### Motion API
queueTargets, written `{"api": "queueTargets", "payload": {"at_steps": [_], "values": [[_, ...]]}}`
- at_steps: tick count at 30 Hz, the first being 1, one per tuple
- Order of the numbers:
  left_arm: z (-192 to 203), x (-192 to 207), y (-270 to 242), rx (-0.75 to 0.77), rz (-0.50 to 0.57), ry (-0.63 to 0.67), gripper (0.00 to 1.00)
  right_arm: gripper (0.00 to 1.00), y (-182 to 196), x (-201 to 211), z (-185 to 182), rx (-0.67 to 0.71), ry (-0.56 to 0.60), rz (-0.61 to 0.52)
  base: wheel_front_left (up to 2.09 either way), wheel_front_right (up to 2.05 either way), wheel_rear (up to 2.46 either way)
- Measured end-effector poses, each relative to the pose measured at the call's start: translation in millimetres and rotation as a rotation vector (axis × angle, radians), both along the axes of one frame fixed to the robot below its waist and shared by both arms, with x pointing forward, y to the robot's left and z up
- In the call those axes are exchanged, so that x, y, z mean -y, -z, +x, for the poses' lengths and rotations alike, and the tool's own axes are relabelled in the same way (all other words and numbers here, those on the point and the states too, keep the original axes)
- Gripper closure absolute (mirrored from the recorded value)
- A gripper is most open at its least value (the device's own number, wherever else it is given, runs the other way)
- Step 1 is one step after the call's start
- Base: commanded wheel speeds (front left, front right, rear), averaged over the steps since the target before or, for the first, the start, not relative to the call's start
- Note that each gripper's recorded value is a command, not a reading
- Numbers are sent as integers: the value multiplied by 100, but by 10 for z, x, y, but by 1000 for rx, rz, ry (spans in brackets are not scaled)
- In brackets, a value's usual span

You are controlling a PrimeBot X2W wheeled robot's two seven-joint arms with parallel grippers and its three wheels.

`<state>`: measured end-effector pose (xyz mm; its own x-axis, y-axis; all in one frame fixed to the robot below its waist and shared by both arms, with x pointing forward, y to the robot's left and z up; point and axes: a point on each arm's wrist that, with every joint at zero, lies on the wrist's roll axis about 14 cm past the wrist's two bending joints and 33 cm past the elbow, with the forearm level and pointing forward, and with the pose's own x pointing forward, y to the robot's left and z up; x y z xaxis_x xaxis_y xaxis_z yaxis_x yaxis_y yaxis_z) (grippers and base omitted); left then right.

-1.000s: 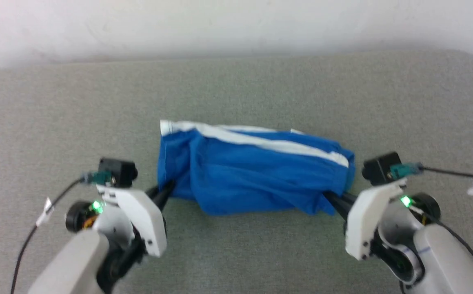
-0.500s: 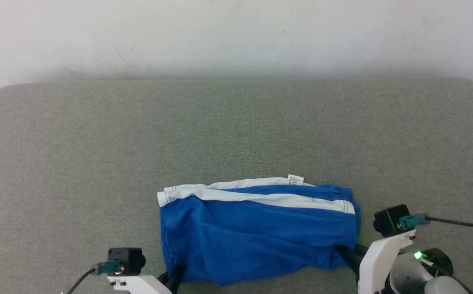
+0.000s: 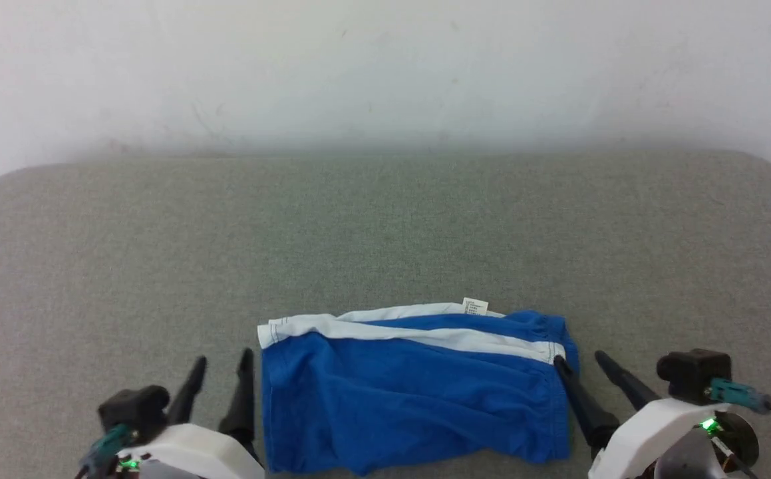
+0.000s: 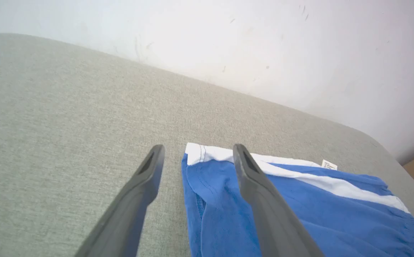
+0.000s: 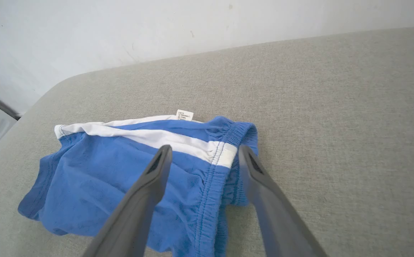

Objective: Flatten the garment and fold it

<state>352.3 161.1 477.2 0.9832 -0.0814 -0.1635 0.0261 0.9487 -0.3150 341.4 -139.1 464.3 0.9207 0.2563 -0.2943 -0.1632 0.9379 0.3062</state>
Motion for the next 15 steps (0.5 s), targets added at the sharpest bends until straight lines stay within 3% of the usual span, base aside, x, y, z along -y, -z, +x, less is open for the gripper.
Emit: {"api": "queueTargets", "payload": {"at_steps": [7,15], "values": [[34,-258,-472,207,85,-91,0,0,-157,156,-43,59,76,10,0,0,0],[-60,-477,-644,288,207,-140,0,0,110,211,-18,-105,53,-20,0,0,0]]}}
